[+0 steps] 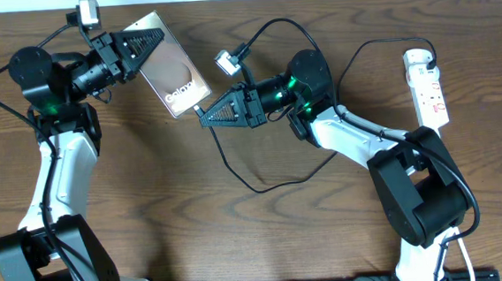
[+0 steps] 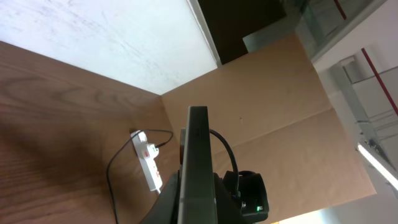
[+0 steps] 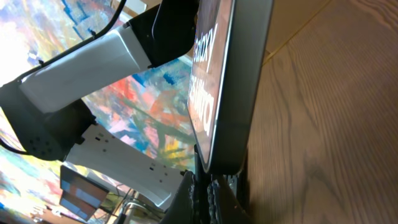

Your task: Plug charger to phone and switch on socket

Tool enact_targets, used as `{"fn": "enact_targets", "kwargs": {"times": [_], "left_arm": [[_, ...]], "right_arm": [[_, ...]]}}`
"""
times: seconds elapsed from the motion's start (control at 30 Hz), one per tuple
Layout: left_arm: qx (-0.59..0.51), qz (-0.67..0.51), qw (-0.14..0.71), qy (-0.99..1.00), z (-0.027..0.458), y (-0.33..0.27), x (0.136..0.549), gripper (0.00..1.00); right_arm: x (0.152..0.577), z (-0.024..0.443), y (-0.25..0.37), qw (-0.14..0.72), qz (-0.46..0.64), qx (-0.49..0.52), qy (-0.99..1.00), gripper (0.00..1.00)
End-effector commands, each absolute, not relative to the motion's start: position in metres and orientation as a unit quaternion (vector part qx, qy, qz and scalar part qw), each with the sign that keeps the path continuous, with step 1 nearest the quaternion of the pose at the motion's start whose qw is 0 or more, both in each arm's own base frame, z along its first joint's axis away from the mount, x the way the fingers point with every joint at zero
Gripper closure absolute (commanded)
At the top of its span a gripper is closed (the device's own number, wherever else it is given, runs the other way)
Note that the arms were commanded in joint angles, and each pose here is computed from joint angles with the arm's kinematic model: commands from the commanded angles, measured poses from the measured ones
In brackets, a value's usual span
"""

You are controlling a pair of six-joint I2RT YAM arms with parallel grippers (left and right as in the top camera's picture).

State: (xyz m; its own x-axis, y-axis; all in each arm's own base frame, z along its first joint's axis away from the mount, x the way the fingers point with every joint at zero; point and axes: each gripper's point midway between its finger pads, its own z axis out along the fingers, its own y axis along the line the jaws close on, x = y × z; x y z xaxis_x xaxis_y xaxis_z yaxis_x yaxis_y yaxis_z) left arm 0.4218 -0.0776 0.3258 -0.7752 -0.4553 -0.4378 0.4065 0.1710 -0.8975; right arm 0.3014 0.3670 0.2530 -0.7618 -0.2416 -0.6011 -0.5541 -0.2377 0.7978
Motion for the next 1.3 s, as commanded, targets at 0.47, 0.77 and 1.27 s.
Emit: {"fn": "enact_targets", "kwargs": {"times": [0.47, 0.77, 1.27], "left_arm": [[0.060, -0.650, 0.317, 0.688, 0.337, -0.106, 0.401, 0.93], [0.061, -0.649, 0.321, 0.688, 0.337, -0.104, 0.401, 0.93], [0.054, -0.646, 0.327, 0.687, 0.337, -0.099, 0.404, 0.93]], "right_arm": [[0.314, 0.262, 0.370, 0.149, 0.717, -0.309, 0.607, 0.99], [0.313, 0.262, 0.370, 0.147, 0.717, -0.312, 0.606, 0.99], [0.305, 0.258, 0.368, 0.126, 0.715, -0.328, 0.605, 0.99]]}}
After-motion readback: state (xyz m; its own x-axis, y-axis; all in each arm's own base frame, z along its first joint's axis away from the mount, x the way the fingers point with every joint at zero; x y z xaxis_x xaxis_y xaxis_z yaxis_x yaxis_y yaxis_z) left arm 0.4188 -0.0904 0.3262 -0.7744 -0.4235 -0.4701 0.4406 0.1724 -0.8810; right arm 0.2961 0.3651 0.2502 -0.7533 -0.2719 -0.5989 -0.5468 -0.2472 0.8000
